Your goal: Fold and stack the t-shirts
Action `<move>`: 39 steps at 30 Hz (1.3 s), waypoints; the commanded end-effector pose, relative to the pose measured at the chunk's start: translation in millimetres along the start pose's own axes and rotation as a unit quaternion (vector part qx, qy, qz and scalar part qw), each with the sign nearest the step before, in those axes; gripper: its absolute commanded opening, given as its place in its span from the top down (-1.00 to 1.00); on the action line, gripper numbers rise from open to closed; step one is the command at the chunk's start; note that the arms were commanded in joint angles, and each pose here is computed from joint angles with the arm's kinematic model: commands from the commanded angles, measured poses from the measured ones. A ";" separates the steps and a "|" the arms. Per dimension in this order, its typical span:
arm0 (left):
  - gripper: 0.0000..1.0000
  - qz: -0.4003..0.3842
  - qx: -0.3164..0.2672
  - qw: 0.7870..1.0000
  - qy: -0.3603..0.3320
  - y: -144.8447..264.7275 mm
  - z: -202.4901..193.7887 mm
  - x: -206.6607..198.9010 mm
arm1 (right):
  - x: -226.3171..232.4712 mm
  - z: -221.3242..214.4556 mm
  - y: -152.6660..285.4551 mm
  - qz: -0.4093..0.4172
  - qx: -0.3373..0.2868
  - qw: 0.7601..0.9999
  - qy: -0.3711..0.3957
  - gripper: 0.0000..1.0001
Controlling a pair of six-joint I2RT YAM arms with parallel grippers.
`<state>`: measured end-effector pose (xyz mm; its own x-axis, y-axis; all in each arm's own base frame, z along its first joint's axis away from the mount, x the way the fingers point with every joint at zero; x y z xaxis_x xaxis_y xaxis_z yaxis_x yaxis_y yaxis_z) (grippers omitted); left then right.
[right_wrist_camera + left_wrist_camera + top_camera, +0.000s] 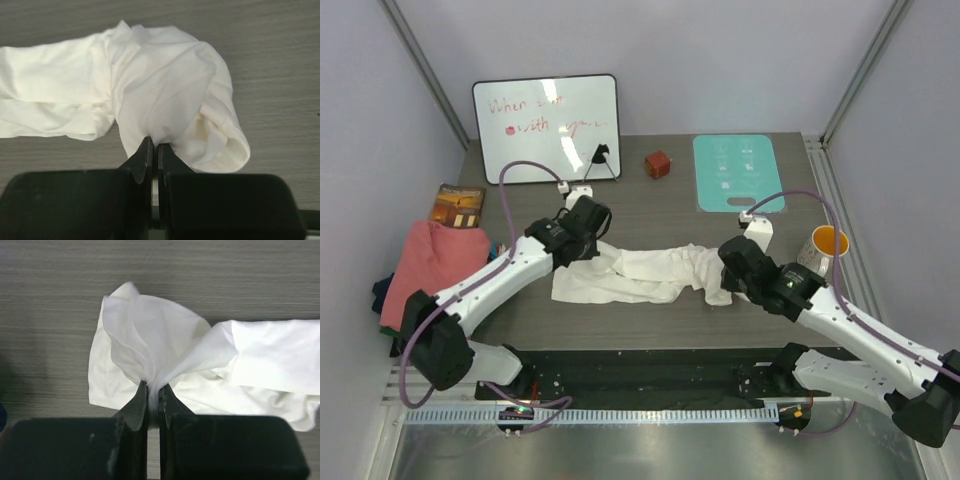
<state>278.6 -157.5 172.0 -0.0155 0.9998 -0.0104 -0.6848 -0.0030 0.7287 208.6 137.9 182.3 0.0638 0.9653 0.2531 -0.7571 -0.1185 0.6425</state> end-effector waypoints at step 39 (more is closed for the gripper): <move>1.00 0.051 0.036 0.998 0.031 -163.1 64.7 -3.6 | -13.6 38.6 -12.0 -0.088 -0.056 0.991 0.084 0.02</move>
<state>434.0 -156.9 85.9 -0.1287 0.9897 0.0626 -0.6018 -0.1281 0.7883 228.4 84.4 228.7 0.2196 0.9728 0.0731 -0.8533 0.1553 0.4977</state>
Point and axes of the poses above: each gripper's point midway between its finger pads, its own y axis back along the fingers, its own x axis along the line the jaws close on, z = x × y, the point moved 1 cm from there along y, back along the fingers, and after that the axes turned 2 degrees about -y, right-handed, at the moved point
